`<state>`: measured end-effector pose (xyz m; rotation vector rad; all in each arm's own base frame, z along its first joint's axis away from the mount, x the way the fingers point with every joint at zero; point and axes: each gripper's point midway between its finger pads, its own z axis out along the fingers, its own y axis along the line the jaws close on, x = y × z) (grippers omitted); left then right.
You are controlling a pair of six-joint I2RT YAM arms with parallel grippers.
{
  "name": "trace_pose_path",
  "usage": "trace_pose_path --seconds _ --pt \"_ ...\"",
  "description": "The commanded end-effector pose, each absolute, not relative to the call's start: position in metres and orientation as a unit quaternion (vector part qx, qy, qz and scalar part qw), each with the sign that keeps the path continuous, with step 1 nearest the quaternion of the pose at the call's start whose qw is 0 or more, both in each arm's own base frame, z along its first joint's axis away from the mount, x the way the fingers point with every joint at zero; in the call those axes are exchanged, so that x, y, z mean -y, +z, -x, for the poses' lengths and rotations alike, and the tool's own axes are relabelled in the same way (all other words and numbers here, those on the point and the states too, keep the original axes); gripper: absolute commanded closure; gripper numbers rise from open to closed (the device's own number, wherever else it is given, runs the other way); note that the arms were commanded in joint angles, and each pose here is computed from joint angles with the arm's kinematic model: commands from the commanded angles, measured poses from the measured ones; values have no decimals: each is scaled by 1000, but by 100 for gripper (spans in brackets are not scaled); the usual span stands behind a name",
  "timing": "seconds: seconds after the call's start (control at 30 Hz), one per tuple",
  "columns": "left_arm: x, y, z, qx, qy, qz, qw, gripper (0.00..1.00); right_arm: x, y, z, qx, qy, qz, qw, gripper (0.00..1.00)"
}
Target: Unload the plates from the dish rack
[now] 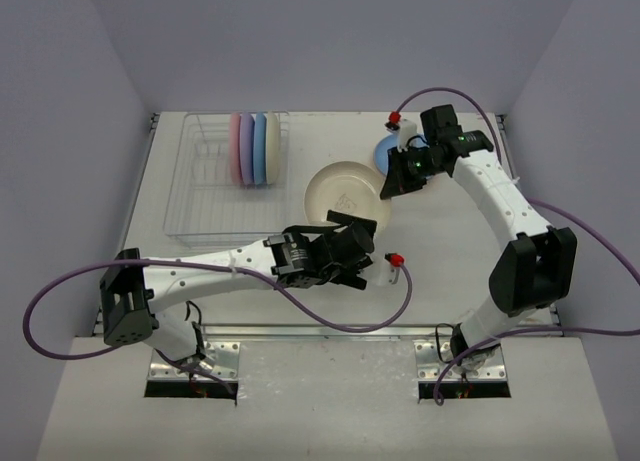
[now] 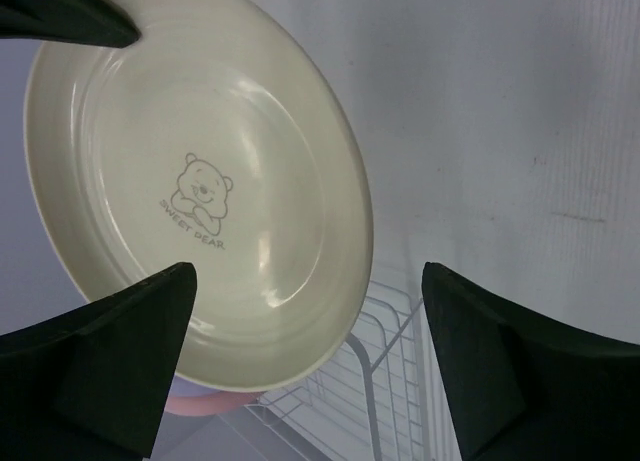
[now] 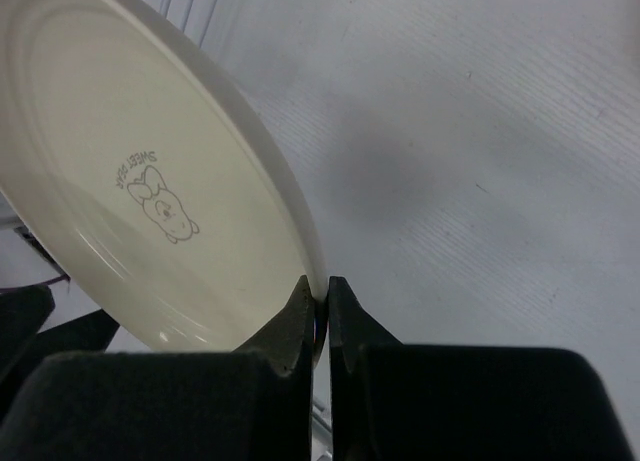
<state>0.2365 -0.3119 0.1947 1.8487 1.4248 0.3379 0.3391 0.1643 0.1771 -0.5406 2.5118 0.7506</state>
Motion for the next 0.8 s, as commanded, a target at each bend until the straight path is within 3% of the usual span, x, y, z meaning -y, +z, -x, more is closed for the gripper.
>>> trace_pose_path --seconds 0.0,0.23,0.4,0.77 --pt "308 243 -257 -597 126 -645 460 0 -155 199 -355 -905 252 198 279 100" --pt "244 351 -333 -710 45 -408 573 0 -90 210 -407 -914 236 104 314 100" --pt "180 392 -367 -762 -5 -245 600 0 -49 206 -449 -919 205 65 330 100" --pt "67 361 -406 -835 -146 -22 530 0 -19 181 -527 -924 162 41 344 100"
